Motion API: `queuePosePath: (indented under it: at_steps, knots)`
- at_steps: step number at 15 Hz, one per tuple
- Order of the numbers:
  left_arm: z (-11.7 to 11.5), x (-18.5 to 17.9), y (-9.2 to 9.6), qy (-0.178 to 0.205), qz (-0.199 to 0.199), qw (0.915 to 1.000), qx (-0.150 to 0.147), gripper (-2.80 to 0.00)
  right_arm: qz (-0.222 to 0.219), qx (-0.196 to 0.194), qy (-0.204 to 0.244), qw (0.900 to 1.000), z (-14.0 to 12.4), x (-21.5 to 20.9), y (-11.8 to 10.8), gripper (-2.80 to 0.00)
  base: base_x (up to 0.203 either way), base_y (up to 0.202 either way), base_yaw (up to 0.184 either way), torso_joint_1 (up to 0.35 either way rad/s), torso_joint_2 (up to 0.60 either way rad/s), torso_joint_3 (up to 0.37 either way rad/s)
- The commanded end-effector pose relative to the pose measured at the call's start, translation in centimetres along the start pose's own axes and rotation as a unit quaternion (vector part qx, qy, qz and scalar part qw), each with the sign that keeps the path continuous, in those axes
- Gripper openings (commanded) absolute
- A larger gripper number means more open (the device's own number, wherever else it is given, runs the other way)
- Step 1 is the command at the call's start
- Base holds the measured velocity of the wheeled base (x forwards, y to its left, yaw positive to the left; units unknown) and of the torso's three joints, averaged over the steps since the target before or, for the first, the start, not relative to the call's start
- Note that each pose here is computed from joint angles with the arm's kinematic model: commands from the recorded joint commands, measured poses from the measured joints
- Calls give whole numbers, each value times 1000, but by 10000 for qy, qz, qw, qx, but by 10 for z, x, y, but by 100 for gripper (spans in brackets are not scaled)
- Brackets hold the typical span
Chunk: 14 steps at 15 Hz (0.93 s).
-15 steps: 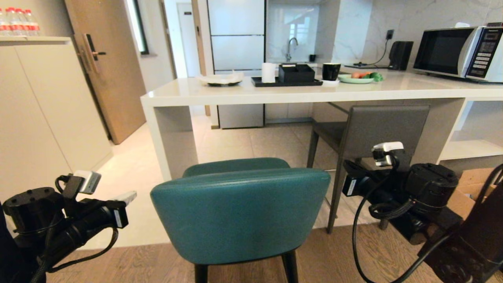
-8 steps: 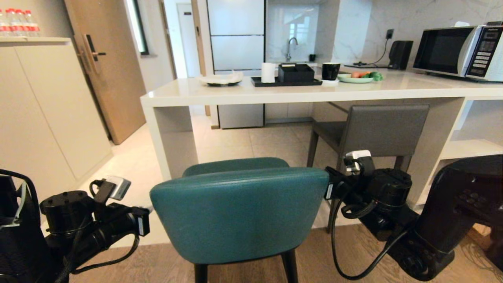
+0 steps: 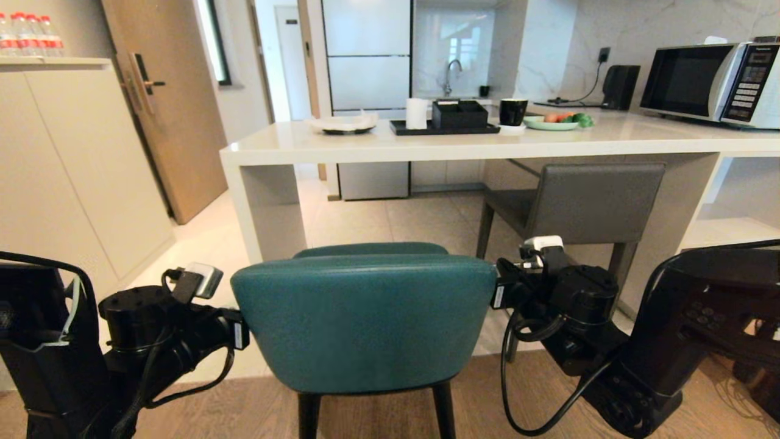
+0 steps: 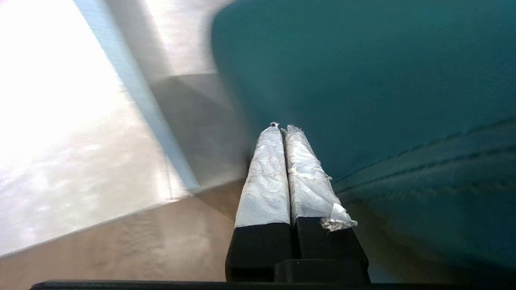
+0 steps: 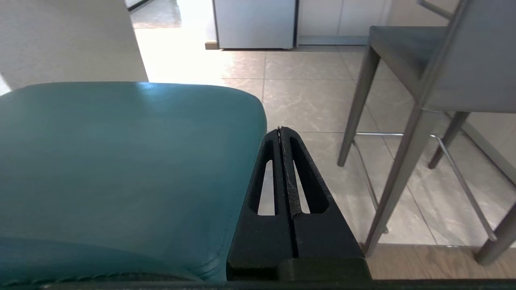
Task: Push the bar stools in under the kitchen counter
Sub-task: Push the blue chair back under the dining table
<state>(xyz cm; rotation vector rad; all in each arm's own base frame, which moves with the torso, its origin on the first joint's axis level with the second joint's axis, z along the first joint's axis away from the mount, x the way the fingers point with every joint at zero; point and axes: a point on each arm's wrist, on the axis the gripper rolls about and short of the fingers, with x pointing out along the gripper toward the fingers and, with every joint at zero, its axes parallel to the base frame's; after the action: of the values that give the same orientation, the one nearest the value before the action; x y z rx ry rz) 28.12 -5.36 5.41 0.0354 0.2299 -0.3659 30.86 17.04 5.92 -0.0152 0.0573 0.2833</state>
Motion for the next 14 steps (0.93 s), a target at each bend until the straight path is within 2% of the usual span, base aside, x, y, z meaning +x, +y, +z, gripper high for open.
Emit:
queuePosePath:
  at_steps: [1, 7, 10, 14]
  knots:
    - [3, 3, -6, -106, -157, 9998, 40, -280, 141, -19, 21, 9999, -3, 0, 7, -280, 0, 0, 0, 0, 0, 0]
    - [4, 3, -18, -118, -327, 9994, 63, -280, 60, 0, -59, 10000, -4, 10, 4, -280, 0, 0, 0, 0, 0, 0]
    - [1, 6, -15, -63, -267, 9996, 80, -280, 12, 12, -190, 9998, 0, 16, 2, -280, 0, 0, 0, 0, 0, 0]
    - [-3, 9, -15, 3, 54, 10000, 72, -280, -79, -118, -284, 9995, 5, 22, -4, -280, 0, 0, 0, 0, 0, 0]
